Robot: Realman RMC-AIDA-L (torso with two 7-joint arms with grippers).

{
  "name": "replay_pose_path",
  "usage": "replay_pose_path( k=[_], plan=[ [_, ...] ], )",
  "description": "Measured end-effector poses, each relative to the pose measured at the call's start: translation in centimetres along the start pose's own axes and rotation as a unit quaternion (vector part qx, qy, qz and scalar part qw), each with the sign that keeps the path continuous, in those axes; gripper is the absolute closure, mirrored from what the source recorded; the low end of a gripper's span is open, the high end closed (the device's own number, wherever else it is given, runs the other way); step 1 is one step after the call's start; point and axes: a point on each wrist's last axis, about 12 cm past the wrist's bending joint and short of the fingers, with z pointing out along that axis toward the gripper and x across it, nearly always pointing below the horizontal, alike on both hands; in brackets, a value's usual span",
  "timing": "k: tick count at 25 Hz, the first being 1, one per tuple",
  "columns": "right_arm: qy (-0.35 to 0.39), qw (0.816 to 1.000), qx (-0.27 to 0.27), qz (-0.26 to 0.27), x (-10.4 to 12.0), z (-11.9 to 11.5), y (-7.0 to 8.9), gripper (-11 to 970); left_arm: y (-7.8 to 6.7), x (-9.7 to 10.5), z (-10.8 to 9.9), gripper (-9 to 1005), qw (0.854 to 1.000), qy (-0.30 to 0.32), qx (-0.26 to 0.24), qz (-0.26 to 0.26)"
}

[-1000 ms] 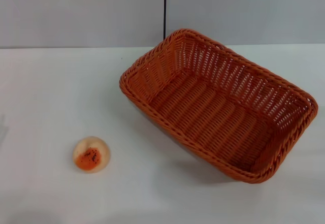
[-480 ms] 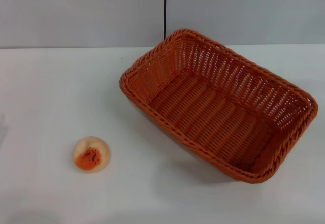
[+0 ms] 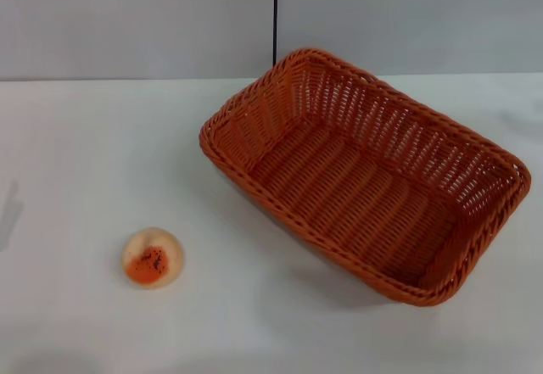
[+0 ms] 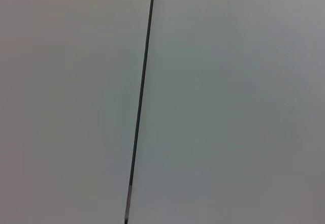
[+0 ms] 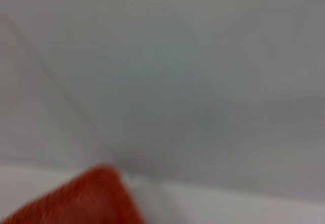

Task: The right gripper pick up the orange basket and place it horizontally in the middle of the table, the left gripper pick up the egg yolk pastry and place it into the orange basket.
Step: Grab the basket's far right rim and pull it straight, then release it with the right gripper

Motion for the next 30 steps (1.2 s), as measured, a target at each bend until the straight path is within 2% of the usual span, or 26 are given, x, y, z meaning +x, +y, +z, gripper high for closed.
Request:
replay_pose_path(
  k=[2, 3, 8, 21, 25, 30],
  plan=[
    [0.036, 0.999, -0.017, -0.01, -0.4, 1.2, 0.6, 174, 0.0, 0.0, 0.0, 187, 1.0, 0.002, -0.001, 0.0],
    [0.066, 0.997, -0.036, -0.022, -0.9, 2.5, 1.3, 175, 0.0, 0.1, -0.1, 187, 1.0, 0.003, -0.001, 0.0],
    [0.099, 0.993, -0.056, -0.043, -1.5, 4.8, 2.4, 175, 0.0, 0.1, -0.4, 187, 1.0, 0.004, -0.002, -0.001],
    [0.119, 0.99, -0.064, -0.049, -0.9, 9.3, 2.4, 176, -0.1, 0.2, -0.9, 187, 1.0, 0.009, -0.007, -0.002],
    [0.13, 0.988, -0.065, -0.056, -0.2, 11.2, 2.8, 179, -0.1, 0.2, -0.7, 187, 1.0, 0.008, -0.006, -0.003],
    [0.131, 0.987, -0.06, -0.069, -0.1, 12.3, 3.2, 182, -0.1, 0.2, -0.6, 187, 1.0, 0.007, -0.005, -0.003]
  ],
)
